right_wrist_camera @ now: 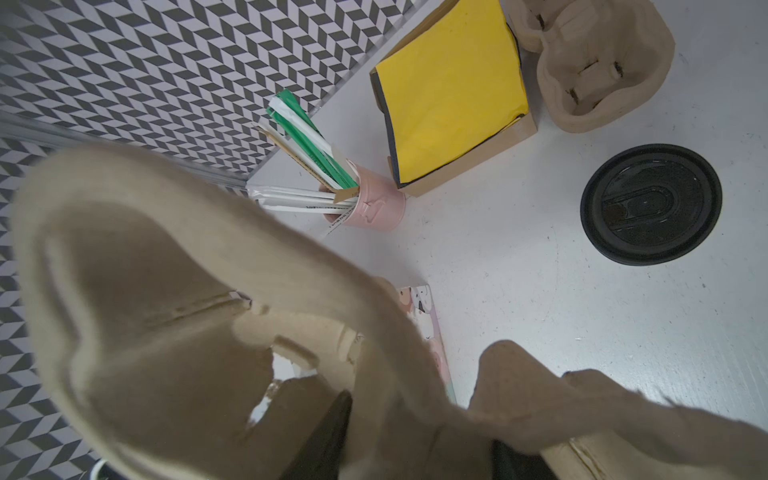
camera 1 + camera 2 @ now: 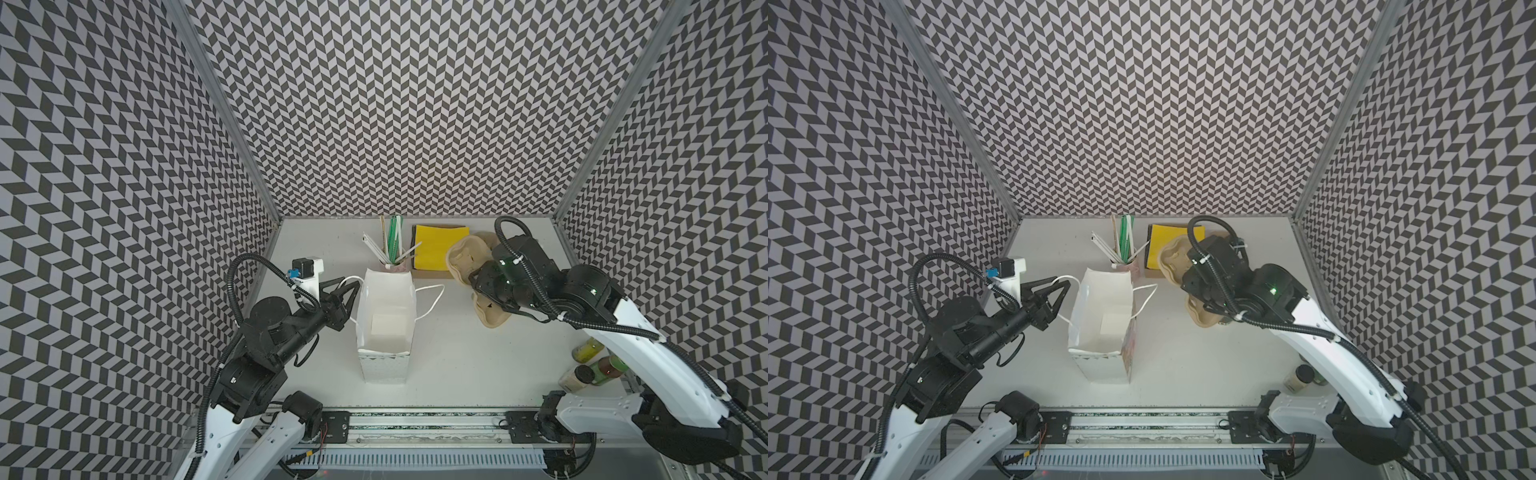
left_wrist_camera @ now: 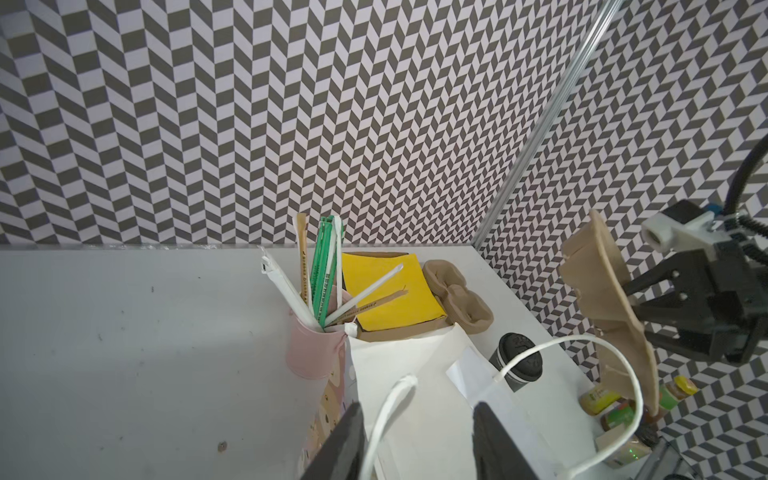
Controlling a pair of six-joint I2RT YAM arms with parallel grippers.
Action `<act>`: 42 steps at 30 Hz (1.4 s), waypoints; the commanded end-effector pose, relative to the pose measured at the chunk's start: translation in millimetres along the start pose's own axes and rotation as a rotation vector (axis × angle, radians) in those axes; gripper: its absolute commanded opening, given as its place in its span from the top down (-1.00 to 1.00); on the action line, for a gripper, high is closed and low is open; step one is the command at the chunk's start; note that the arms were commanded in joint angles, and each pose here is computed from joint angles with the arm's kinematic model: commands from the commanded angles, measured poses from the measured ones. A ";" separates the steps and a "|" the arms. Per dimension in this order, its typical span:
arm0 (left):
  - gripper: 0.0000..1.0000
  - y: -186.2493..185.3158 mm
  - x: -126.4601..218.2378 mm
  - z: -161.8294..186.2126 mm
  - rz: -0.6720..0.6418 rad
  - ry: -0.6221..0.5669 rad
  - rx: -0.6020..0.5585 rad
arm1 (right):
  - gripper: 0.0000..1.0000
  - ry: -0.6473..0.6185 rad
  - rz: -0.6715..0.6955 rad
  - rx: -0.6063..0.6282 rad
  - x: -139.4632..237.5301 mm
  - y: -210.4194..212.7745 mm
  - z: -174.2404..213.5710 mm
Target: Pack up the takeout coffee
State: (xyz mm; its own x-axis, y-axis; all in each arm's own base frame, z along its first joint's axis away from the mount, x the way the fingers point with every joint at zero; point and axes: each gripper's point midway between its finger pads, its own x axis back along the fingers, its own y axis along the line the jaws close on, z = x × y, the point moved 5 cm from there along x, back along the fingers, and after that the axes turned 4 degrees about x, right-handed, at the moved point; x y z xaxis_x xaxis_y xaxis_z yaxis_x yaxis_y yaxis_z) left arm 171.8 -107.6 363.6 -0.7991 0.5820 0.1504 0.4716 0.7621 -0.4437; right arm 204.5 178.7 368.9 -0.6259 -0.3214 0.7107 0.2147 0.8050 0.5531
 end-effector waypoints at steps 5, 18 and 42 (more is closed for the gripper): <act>1.00 0.9 -10.7 14.2 0.033 0.058 0.083 | 0.07 0.018 -0.080 0.037 9.1 24.2 -4.6; 1.00 14.4 12.3 1.0 0.065 -0.247 0.615 | 0.06 0.073 -0.226 0.068 24.0 67.6 -5.7; 1.00 5.7 11.1 -25.1 0.237 -0.549 0.752 | 0.10 0.116 -0.389 0.135 43.8 127.3 15.1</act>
State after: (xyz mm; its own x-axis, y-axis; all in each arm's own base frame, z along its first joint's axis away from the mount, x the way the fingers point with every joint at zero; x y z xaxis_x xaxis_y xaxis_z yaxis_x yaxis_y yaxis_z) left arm 184.3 -94.8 351.5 -0.8925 0.3826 -0.2389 0.3332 0.2023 -0.9209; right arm 194.4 283.9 441.8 -0.4933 -0.6484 0.5799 -0.0918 0.7017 0.7066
